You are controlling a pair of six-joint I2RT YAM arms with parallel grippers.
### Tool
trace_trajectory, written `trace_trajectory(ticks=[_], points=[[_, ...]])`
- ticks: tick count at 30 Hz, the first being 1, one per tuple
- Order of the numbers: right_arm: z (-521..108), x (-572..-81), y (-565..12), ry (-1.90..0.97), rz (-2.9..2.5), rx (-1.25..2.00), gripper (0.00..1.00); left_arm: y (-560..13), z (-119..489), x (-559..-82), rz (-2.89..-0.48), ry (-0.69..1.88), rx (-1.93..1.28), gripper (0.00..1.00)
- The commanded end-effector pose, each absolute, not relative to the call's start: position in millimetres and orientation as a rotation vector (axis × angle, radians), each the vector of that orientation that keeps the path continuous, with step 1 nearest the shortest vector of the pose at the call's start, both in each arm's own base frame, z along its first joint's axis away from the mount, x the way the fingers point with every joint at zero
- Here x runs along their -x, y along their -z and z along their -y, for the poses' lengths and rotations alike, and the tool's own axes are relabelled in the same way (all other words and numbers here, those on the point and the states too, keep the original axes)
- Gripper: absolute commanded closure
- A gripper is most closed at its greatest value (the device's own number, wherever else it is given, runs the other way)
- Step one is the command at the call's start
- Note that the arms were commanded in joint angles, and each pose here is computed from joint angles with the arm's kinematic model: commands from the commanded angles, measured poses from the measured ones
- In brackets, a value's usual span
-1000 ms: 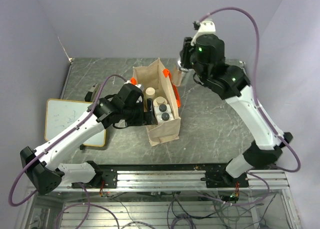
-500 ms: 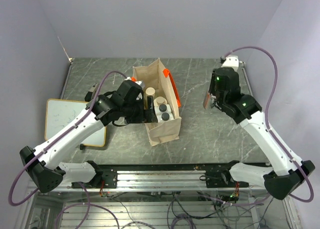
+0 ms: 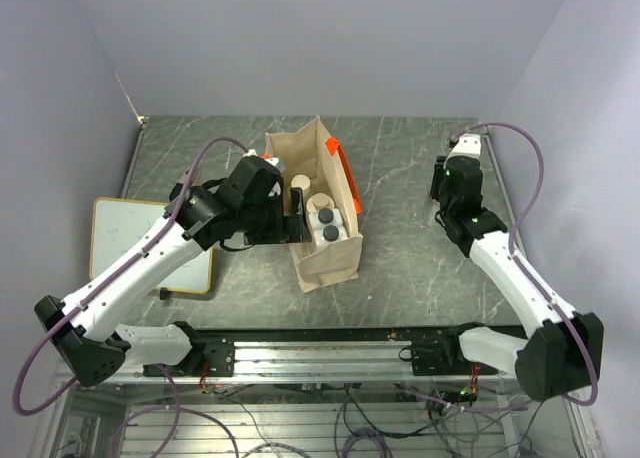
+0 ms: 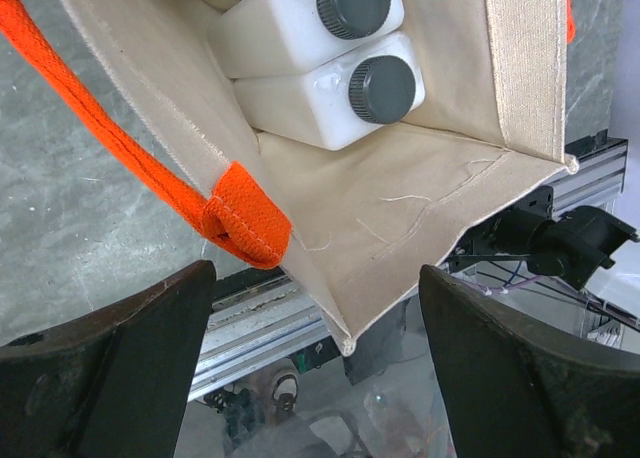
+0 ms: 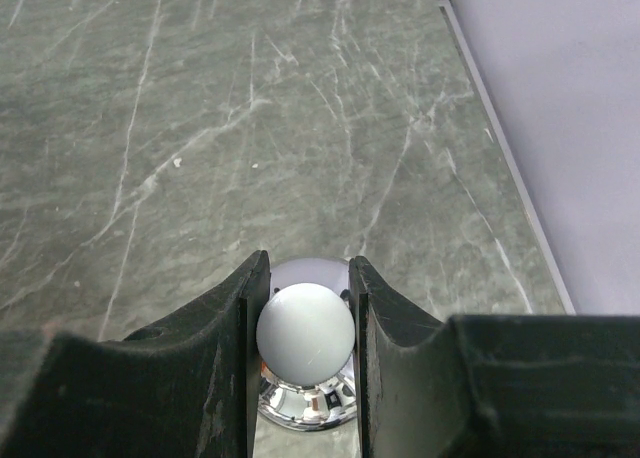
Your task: Take the personal care products out of the canvas bag
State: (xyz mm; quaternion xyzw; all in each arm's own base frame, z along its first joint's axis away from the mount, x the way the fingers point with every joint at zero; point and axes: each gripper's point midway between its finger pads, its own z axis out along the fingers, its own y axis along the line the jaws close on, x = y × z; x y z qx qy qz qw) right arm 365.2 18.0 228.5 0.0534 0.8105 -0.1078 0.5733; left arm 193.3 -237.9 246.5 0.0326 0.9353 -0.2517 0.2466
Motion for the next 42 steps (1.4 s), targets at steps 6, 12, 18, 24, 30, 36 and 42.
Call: trace_trajectory(ticks=[6,12,18,24,30,36,42], points=[[-41,-441,-263,0.050,-1.669,-0.013,1.00,-267,215,-206,-2.491,0.588,-0.074,0.06],[-65,-476,-250,-0.037,-1.656,0.052,1.00,-264,201,-210,-2.502,0.521,-0.074,0.05],[-73,-511,-248,-0.042,-1.632,0.080,1.00,-266,189,-217,-2.500,0.468,-0.086,0.05],[-77,-536,-234,-0.031,-1.642,0.087,1.00,-265,183,-226,-2.506,0.437,-0.106,0.05],[-80,-549,-220,-0.043,-1.662,0.080,1.00,-266,178,-231,-2.506,0.426,-0.102,0.05],[-78,-545,-206,-0.051,-1.686,0.037,0.84,-268,175,-233,-2.497,0.438,-0.076,0.05],[-74,-537,-209,-0.034,-1.742,0.033,0.33,-271,179,-232,-2.484,0.493,-0.040,0.05]])
